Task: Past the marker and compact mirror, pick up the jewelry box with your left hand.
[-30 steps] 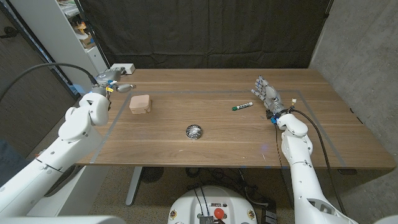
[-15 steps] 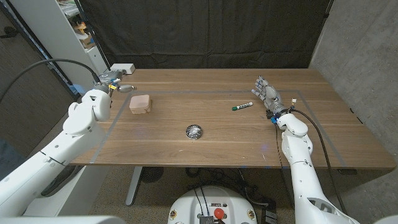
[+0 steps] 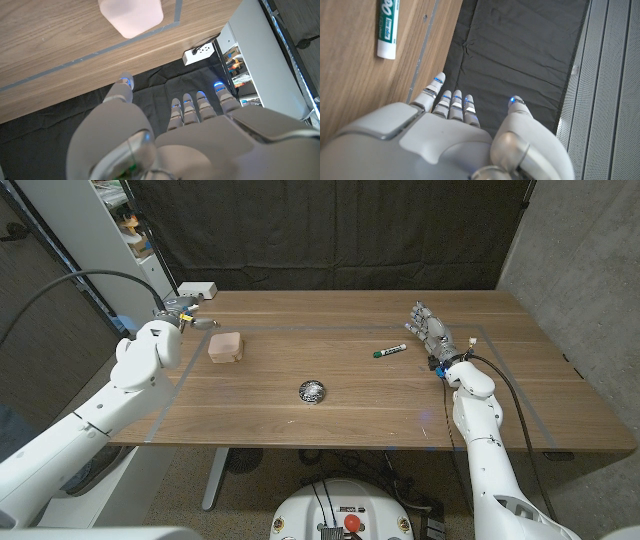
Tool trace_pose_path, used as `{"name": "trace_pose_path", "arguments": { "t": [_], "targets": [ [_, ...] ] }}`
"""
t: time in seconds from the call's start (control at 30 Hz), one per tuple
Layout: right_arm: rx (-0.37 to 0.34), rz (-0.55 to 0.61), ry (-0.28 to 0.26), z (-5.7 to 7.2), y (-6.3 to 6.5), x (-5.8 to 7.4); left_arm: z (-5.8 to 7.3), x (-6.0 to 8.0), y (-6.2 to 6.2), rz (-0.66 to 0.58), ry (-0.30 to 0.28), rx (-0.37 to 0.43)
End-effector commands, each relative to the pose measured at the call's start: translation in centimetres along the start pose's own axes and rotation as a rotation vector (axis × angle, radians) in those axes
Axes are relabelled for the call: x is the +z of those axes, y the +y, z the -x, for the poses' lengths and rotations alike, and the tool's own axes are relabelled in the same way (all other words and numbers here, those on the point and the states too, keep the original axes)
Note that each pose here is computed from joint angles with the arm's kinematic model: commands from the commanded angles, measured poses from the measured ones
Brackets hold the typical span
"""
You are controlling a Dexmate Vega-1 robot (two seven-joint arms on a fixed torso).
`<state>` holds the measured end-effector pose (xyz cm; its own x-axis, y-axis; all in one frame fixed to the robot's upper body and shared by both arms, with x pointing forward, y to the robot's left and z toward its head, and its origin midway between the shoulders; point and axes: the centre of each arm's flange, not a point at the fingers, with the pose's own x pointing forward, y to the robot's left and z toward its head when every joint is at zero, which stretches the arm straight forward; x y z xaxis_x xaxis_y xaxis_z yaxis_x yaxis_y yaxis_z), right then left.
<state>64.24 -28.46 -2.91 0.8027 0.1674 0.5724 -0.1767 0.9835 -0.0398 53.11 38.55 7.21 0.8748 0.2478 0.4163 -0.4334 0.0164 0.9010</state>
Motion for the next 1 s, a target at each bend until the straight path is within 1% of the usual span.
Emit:
{"name": "trace_pose_path", "arguments": {
  "t": [0.03, 0.13, 0.23, 0.47, 0.57, 0.6, 0.63, 0.67, 0.73, 0.9, 0.97, 1.0],
  "targets": [
    [0.002, 0.005, 0.01, -0.3, 0.3, -0.1, -1.1, -0.1, -0.4, -0.018, 0.009, -0.035],
    [0.0, 0.005, 0.009, -0.3, 0.4, -0.1, -1.6, 0.1, -0.6, -0.025, 0.022, -0.051],
    [-0.004, 0.002, 0.009, -0.3, 0.4, -0.1, -2.1, 0.3, -0.8, -0.034, 0.015, -0.065],
    [-0.008, 0.0, 0.005, -0.3, 0.4, 0.0, -2.9, 0.8, -1.2, -0.048, 0.024, -0.092],
    [-0.011, -0.001, 0.002, -0.3, 0.4, 0.0, -3.1, 1.0, -1.5, -0.054, 0.018, -0.103],
    [-0.008, 0.003, -0.001, -0.3, 0.4, 0.1, -3.2, 1.0, -1.6, -0.052, 0.025, -0.105],
    [-0.006, 0.006, -0.004, -0.3, 0.4, 0.1, -3.2, 1.1, -1.7, -0.056, 0.018, -0.108],
    [-0.01, 0.002, -0.003, -0.3, 0.4, 0.1, -3.3, 1.2, -1.9, -0.058, 0.027, -0.107],
    [-0.008, 0.005, -0.005, -0.3, 0.4, 0.2, -3.3, 1.3, -2.1, -0.064, 0.015, -0.108],
    [-0.012, 0.001, -0.005, -0.1, 0.5, 0.2, -3.5, 1.6, -2.6, -0.063, 0.004, -0.101],
    [-0.012, 0.002, -0.006, 0.0, 0.5, 0.2, -3.6, 1.7, -2.8, -0.062, 0.008, -0.099],
    [-0.012, 0.002, -0.007, 0.1, 0.5, 0.2, -3.6, 1.8, -2.9, -0.063, 0.0, -0.1]
  ]
}}
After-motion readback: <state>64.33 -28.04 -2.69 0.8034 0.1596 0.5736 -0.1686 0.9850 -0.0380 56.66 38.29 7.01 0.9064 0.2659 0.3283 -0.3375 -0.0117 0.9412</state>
